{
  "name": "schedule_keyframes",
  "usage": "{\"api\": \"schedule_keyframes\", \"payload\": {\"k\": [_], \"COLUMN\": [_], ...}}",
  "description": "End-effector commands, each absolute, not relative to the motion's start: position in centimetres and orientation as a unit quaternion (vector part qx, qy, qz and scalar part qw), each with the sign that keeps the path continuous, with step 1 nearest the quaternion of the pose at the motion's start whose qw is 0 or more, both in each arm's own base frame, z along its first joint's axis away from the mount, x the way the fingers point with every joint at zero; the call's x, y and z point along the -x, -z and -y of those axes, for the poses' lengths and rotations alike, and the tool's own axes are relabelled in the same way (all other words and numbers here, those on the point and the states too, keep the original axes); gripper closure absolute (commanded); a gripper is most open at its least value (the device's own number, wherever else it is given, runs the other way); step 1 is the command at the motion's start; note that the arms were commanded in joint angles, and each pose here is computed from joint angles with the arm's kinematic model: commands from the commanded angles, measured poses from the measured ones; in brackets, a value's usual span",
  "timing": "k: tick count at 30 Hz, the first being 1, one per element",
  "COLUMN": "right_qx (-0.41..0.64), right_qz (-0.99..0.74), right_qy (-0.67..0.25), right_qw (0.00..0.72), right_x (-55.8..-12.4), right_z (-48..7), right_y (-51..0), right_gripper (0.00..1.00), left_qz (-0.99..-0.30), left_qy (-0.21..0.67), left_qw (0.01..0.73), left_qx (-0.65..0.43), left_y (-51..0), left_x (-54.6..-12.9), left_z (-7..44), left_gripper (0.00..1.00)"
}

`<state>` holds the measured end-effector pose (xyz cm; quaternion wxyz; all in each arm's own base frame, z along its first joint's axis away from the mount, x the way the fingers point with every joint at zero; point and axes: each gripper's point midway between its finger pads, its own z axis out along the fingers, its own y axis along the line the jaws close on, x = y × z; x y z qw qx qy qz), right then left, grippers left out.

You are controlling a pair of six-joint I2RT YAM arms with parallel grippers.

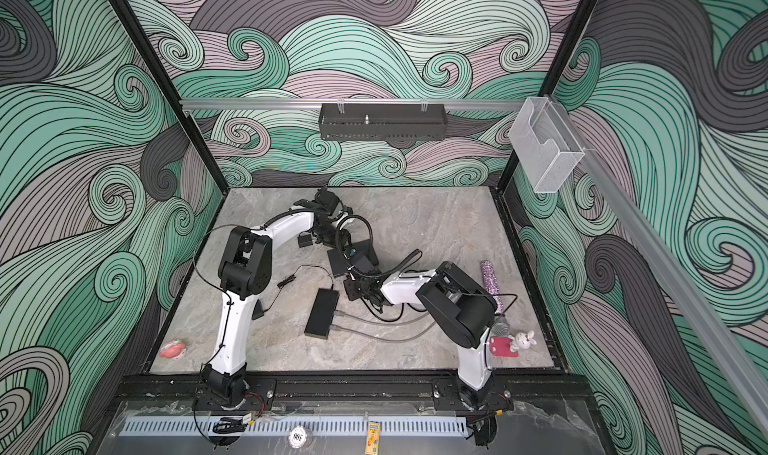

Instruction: Insert the plug into the switch port

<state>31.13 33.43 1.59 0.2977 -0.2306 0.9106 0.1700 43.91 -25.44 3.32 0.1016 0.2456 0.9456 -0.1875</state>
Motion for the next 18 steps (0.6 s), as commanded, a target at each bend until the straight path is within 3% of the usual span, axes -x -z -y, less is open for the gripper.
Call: {"api": "schedule_keyframes", "payload": {"k": [1, 9, 18], "right_qx": [0.159, 0.133, 0.255], "right_qz": [-0.915, -0.916, -0.879], "right_qy": [-0.129, -0.077, -0.172], "right_qw": [0.349, 0.370, 0.364], "right_x": [-34.3, -34.5, -33.6], "right_z": [-31.8, -28.4, -32.6], "right_y": [-2.8, -3.7, -4.1], "right_gripper": [1.00, 1.00, 1.00], "left_qz": [-0.948, -0.948, -0.944], "left_qy": [0.201, 0.201, 0.201], "left_qw": [-0.035, -0.037, -0.046], "left_qx": [-0.242, -0.246, -0.258], "left_y": [0.5, 0.6, 0.8], "left_x": [-37.2, -37.0, -36.1], "left_z": [25.9, 26.1, 26.8], "left_gripper": [0.54, 0.54, 0.54]}}
